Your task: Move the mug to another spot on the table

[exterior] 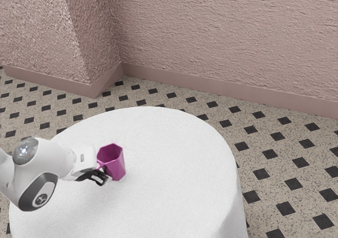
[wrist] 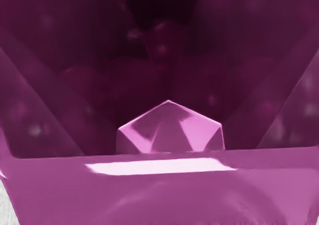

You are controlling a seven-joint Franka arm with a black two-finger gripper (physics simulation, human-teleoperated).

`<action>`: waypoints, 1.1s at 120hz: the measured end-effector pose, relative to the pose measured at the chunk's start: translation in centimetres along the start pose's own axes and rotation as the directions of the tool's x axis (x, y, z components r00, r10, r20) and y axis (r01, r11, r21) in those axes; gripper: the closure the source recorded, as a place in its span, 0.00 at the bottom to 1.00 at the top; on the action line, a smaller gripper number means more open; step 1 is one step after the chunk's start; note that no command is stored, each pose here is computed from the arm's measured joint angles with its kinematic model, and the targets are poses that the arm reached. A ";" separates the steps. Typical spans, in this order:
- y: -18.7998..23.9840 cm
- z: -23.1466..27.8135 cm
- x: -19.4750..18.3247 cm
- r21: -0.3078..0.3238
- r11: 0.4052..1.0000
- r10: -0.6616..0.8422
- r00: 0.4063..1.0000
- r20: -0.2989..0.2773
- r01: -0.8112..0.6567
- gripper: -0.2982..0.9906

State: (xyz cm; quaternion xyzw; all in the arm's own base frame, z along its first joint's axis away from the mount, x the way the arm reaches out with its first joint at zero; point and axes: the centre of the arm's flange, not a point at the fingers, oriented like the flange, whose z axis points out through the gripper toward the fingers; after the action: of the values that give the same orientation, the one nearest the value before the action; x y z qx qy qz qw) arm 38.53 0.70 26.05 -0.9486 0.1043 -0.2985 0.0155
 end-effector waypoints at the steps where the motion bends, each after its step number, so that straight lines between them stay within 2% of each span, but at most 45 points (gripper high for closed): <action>1: 0.0 0.0 0.0 0.000 1.000 0.000 1.000 0.000 0.000 0.82; 42: 0.6 0.9 -1.0 -0.011 1.000 0.012 0.999 0.030 -0.012 0.83; 67: 1.4 1.3 -0.9 -0.032 0.999 0.044 0.998 0.039 -0.042 0.51; 81: 1.6 1.5 -1.2 -0.036 0.999 0.040 0.998 0.050 -0.039 0.40; 112: 1.2 1.4 -2.7 -0.030 1.000 -0.004 0.997 0.079 0.007 0.28; 132: 0.4 0.4 -2.0 -0.015 0.999 -0.036 0.998 0.051 0.037 0.25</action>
State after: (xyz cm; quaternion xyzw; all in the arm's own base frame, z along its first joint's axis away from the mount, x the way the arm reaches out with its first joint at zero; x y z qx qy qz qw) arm 37.11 0.70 24.52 -0.9577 0.0889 -0.2737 0.0053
